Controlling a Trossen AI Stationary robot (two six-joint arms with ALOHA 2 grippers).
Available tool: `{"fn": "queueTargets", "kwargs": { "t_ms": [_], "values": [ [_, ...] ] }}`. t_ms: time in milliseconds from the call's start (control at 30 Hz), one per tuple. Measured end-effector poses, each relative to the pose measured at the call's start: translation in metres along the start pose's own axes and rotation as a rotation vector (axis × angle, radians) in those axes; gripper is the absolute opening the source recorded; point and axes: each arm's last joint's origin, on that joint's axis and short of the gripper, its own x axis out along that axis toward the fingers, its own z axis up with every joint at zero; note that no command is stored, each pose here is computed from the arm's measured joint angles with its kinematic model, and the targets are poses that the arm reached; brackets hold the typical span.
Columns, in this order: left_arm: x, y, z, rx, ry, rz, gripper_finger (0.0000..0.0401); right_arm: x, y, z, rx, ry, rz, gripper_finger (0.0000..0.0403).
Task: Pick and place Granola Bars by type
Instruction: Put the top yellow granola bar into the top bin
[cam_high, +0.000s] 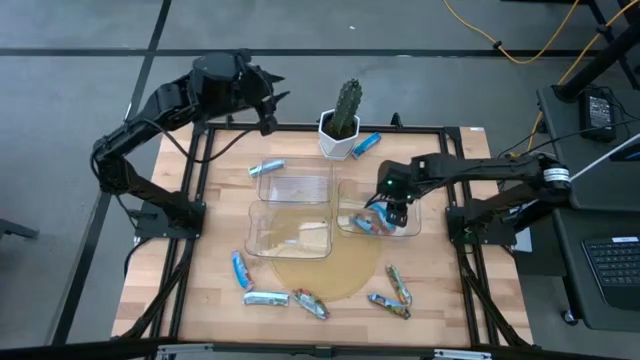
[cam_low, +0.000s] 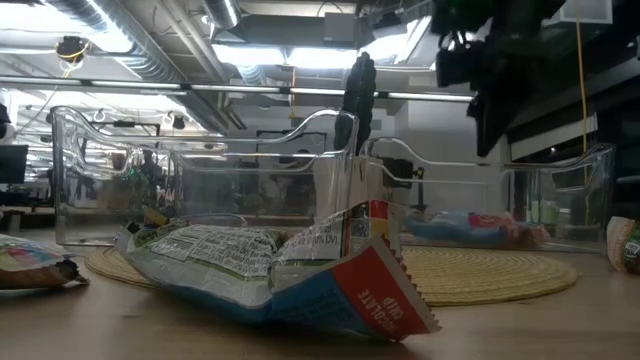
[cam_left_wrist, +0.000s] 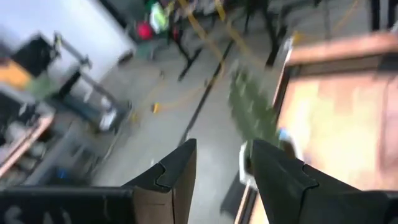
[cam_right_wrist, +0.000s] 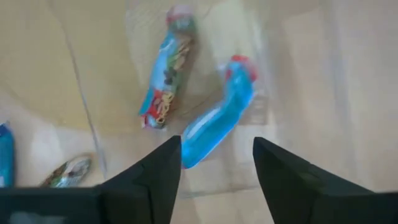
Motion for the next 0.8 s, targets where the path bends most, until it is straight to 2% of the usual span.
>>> {"fn": "queueTargets", "kwargs": {
  "t_ms": [133, 367, 600, 800],
  "values": [
    [0.011, 0.011, -0.026, -0.029, 0.166, -0.004, 0.0143, -0.020, -0.004, -0.006, 0.012, -0.104, -0.102, 0.0197],
    [0.023, 0.028, -0.079, -0.129, 0.415, -0.149, 0.0143, -0.053, -0.010, -0.018, 0.032, -0.287, -0.257, 0.0195],
    [0.031, 0.034, -0.121, -0.165, 0.543, -0.265, 0.0143, -0.070, -0.012, -0.022, 0.014, -0.402, -0.299, 0.0194],
    [0.047, 0.019, -0.176, -0.207, 0.671, -0.414, 0.0143, -0.070, -0.014, -0.017, -0.016, -0.426, -0.315, 0.0194]
  ]
}}
